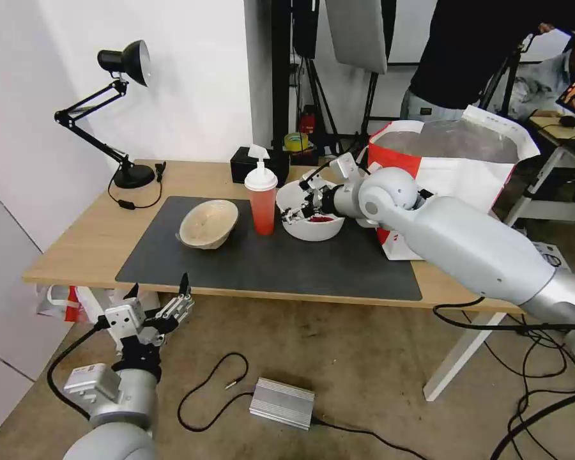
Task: Pick up the trash from the table and place it into the takeout bag.
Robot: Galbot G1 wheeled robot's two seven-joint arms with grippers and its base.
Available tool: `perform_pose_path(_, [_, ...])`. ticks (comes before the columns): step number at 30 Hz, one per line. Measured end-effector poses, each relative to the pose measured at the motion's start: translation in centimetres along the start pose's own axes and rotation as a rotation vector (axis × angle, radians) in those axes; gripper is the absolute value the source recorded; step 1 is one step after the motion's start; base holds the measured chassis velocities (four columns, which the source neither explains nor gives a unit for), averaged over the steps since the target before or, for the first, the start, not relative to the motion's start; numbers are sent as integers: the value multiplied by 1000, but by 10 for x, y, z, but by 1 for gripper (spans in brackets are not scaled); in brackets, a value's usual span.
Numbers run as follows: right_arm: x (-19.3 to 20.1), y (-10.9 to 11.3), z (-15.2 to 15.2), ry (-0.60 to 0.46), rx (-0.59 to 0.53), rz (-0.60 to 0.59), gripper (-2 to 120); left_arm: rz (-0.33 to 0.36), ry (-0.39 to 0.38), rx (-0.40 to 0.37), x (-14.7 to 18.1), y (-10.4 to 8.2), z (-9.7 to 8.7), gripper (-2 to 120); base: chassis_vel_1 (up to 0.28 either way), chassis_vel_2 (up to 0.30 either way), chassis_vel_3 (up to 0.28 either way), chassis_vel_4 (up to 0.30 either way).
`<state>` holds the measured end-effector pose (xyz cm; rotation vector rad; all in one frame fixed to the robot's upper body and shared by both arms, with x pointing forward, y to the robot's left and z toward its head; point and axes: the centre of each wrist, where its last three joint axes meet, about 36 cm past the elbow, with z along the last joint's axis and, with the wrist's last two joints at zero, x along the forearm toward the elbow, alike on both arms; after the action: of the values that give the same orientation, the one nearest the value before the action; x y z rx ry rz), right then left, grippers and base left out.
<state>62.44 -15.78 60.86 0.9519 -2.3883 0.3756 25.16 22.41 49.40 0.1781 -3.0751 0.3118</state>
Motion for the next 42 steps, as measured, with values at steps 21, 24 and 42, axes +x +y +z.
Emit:
perform_pose_path(21, [-1, -12, 11, 37, 19, 13, 100, -1, -2, -1, 2, 0, -2, 100, 0, 0, 0, 0])
perform_pose_path(24, [-1, -13, 12, 40, 18, 16, 100, -1, -1, -1, 2, 0, -1, 100, 0, 0, 0, 0])
perform_pose_path(42, [-13, -28, 15, 73, 20, 52, 100, 3, -1, -3, 1, 0, 0, 100, 0, 0, 0, 0])
